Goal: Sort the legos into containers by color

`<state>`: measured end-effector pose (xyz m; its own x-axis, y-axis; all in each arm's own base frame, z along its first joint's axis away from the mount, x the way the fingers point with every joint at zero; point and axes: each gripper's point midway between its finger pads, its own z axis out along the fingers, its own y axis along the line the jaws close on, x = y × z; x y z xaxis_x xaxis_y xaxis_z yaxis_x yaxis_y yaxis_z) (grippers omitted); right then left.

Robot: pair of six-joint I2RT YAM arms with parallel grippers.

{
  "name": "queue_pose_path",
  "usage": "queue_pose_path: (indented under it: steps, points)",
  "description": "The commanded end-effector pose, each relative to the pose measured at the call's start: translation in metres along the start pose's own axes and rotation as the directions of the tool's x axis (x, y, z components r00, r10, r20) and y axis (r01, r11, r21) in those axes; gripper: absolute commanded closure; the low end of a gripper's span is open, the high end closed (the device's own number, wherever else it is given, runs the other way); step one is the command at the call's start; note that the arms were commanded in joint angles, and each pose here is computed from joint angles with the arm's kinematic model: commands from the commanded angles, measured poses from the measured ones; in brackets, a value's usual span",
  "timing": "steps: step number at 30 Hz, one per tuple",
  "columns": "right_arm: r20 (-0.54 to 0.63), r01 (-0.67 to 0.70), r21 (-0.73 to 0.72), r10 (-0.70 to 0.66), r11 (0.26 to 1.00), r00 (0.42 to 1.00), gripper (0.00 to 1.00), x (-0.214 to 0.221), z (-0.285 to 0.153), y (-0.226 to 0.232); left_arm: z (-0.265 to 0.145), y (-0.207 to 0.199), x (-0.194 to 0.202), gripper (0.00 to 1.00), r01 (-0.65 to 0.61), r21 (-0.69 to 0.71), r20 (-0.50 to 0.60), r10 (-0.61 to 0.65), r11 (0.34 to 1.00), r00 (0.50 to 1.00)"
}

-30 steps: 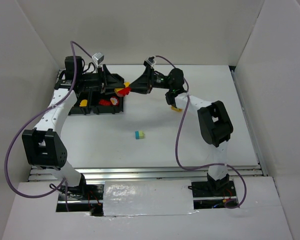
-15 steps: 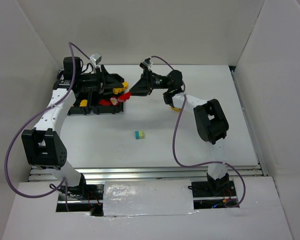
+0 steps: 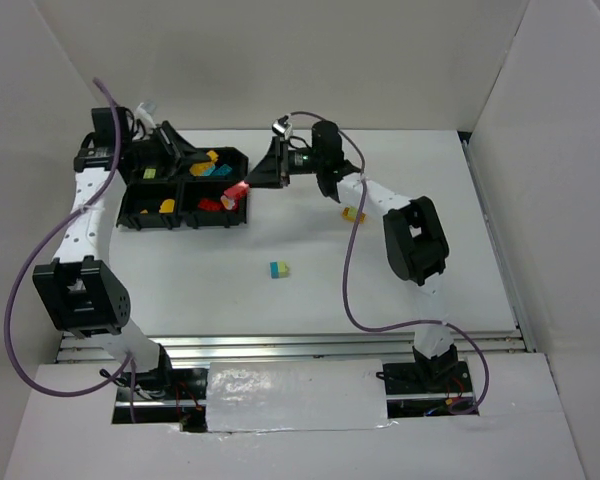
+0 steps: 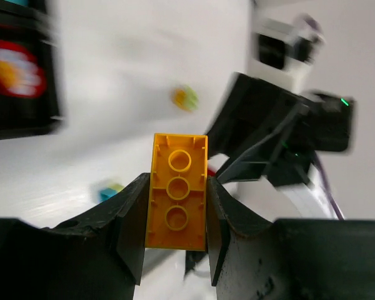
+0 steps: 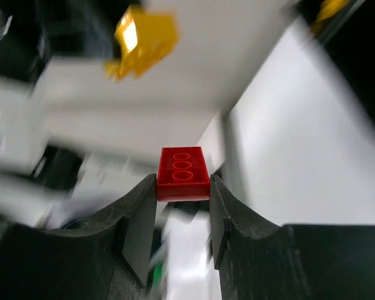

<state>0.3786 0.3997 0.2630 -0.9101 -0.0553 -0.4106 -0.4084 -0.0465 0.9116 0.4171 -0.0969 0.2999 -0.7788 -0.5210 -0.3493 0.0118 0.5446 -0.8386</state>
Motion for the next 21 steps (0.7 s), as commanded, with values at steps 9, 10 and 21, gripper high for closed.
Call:
queue_pose_path:
  steps: [9,10,21]
  points:
    - [0.258,-0.120,0.697,-0.091,0.707,0.962,1.00,-0.063,-0.011,-0.128,-0.086,0.108,-0.040,1.00,0.214,-0.456,0.290,-0.083,0.864,0.953]
    - [0.255,-0.118,0.707,-0.096,0.698,0.962,1.00,-0.062,-0.011,-0.133,-0.088,0.111,-0.041,1.00,0.219,-0.471,0.299,-0.078,0.855,0.951]
    - [0.258,-0.113,0.644,-0.076,0.756,0.963,1.00,-0.059,0.027,-0.145,-0.087,0.114,-0.035,1.00,0.222,-0.453,0.294,-0.091,0.864,0.951]
